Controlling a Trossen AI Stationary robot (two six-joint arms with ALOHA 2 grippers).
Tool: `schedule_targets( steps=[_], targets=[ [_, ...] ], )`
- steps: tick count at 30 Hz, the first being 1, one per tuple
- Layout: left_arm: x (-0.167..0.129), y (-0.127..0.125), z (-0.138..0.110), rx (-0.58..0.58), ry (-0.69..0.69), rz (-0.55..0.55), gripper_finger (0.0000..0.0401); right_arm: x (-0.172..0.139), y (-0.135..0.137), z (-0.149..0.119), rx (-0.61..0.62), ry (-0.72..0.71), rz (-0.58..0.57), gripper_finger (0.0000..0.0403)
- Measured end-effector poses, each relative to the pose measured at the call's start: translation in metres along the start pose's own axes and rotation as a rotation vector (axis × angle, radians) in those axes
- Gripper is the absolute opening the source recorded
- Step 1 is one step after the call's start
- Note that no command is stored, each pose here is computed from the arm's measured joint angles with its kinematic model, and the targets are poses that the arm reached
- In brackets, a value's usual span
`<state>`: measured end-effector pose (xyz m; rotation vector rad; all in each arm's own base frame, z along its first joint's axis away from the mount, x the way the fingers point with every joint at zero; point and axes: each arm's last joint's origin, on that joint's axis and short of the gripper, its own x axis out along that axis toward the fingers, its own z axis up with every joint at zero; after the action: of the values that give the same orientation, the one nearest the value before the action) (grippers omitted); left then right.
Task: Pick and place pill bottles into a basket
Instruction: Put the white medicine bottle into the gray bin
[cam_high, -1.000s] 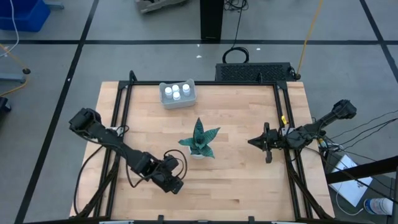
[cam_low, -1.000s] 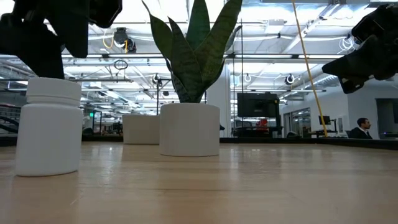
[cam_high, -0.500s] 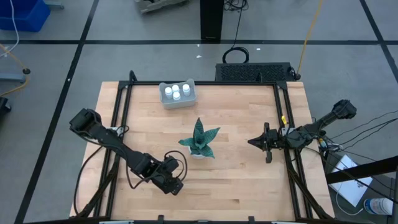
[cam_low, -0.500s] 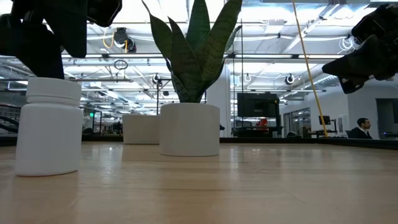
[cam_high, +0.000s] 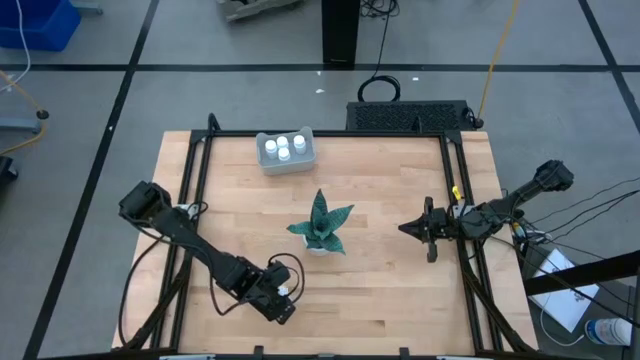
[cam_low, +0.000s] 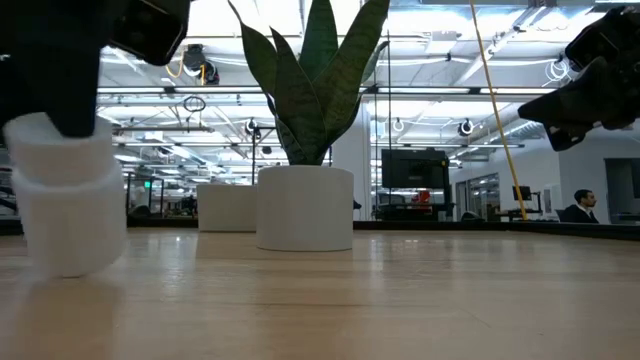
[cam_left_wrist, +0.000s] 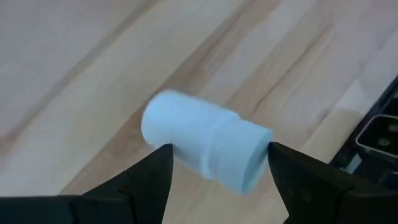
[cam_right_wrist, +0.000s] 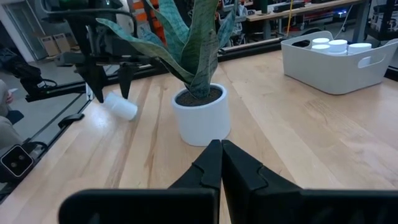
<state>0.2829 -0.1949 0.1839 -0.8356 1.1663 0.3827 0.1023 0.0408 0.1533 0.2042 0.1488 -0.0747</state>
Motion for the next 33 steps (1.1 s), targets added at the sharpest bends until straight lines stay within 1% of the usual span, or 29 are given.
schedule_targets(
  steps=[12,17,21,26,29,30,33],
  targets=[
    [0.002,0.001,0.003,-0.005,-0.013,0.003,0.0264,0.000,0.000,0.000,0.000,0.000,0.000,0.0000],
    [-0.001,0.003,0.002,-0.013,-0.002,0.027,0.0264,0.000,0.000,0.000,0.000,0.000,0.000,0.0000],
    [-0.002,0.003,0.008,-0.118,-0.004,0.007,0.0264,0.000,0.000,0.000,0.000,0.000,0.000,0.0000],
    [-0.003,-0.002,0.020,-0.249,-0.046,-0.057,0.0264,0.000,0.000,0.000,0.000,0.000,0.000,0.0000],
    [-0.003,0.001,0.026,-0.408,-0.078,-0.050,0.0264,0.000,0.000,0.000,0.000,0.000,0.000,0.0000],
    [-0.001,0.001,0.028,-0.432,-0.084,-0.048,0.0264,0.000,0.000,0.000,0.000,0.000,0.000,0.0000],
    [0.004,0.003,0.034,-0.449,-0.113,-0.035,0.0264,0.000,0.000,0.000,0.000,0.000,0.000,0.0000]
  ],
)
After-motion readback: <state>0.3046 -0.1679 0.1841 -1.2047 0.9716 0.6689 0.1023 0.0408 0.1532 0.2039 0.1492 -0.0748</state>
